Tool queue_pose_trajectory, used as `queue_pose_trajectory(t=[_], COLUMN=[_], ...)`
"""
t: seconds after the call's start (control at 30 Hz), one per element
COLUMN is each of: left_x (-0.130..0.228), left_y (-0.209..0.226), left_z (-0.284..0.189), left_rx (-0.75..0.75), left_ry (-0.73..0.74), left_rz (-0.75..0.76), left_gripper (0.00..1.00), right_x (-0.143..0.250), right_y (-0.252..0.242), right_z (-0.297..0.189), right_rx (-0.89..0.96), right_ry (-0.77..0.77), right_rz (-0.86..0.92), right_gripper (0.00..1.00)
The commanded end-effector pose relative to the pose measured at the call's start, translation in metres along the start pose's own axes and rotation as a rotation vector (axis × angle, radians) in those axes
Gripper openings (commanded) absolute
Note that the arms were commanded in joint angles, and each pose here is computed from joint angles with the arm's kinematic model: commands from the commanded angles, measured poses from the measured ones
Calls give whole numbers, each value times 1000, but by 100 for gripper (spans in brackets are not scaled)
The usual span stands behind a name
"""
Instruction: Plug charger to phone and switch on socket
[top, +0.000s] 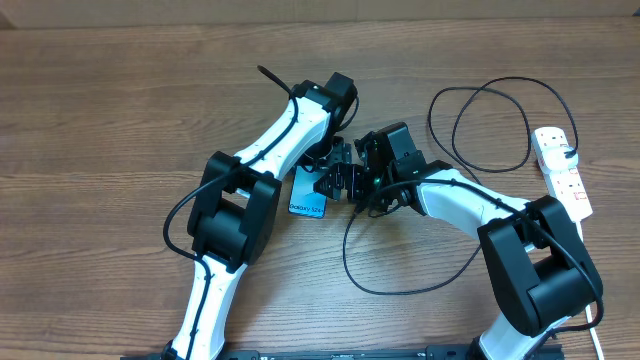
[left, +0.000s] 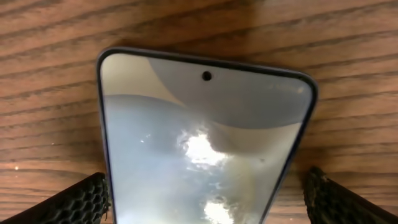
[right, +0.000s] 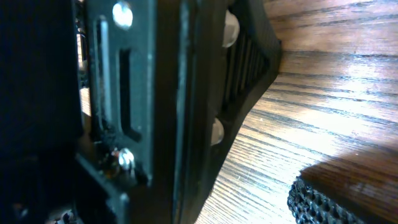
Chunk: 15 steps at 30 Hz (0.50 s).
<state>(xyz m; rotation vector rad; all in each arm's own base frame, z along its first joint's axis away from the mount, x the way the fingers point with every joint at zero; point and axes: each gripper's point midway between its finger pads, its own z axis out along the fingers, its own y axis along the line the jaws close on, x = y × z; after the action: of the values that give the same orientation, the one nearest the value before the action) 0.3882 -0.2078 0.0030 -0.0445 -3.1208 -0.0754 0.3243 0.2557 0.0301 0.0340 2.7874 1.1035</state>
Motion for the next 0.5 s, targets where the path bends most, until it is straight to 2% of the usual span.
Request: queue_pose_trajectory(t=[0.0, 0.17, 0.47], left_x=[9, 9, 18], left_y=[31, 24, 30], left_z=[21, 22, 36], left_rx=[-85, 6, -17], left_ry=[63, 93, 110], left_rz=[-42, 85, 85], left_gripper=[95, 93, 91], right_x=[-2, -2, -1], right_y=[-1, -1, -2], right_z=[1, 1, 1], right_rx=[9, 9, 10], right_ry=[-3, -3, -1], right_rz=[2, 2, 4], right_gripper=[100, 100, 100])
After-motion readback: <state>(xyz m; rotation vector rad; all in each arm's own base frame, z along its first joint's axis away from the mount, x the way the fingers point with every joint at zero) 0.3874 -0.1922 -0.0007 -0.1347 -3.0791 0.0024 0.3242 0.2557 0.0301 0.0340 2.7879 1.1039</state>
